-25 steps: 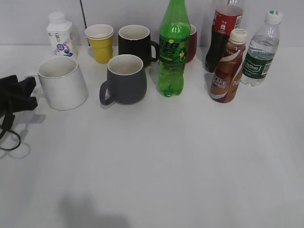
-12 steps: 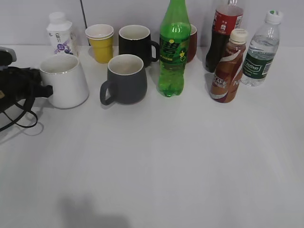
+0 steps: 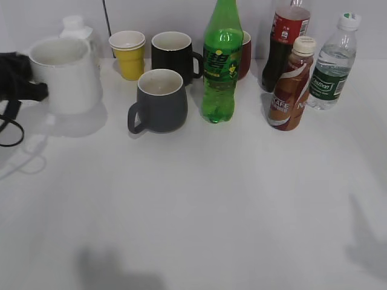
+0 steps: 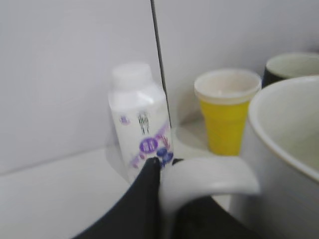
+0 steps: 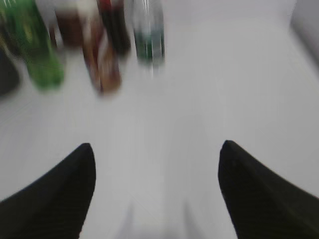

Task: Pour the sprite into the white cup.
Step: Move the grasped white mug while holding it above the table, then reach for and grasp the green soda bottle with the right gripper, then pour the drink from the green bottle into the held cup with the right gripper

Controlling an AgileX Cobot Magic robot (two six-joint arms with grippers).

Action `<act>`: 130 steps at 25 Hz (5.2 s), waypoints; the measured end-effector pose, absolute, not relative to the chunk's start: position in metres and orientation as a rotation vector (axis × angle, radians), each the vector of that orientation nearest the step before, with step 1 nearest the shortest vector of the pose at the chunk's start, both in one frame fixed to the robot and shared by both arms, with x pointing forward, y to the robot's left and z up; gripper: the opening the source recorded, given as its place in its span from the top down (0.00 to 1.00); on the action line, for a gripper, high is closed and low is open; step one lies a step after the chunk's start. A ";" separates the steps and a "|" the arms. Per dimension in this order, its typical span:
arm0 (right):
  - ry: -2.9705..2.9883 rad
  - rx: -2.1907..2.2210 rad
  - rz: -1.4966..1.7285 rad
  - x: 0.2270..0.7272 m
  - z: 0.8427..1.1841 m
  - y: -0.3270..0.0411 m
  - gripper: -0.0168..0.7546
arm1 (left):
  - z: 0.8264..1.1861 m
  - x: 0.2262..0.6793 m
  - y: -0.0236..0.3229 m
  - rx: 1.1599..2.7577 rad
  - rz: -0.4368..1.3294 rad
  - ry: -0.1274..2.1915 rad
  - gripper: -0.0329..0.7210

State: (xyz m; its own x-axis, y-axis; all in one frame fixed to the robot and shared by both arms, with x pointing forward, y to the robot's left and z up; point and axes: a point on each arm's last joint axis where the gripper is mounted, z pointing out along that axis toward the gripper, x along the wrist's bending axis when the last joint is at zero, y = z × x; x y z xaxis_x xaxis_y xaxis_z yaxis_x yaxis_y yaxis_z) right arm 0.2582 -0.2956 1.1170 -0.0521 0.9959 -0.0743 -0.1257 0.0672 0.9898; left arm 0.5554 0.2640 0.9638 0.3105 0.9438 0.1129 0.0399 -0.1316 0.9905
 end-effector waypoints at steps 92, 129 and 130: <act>1.999 -0.090 1.079 0.520 1.064 -0.114 0.55 | 1.037 0.458 0.175 1.749 0.806 0.758 0.91; 1.764 -0.526 0.675 0.524 1.069 -0.113 0.55 | 1.035 0.463 0.171 1.807 0.815 0.736 0.91; 1.757 -0.513 0.670 0.525 1.070 -0.114 0.55 | 1.035 0.463 0.171 1.807 0.815 0.735 0.91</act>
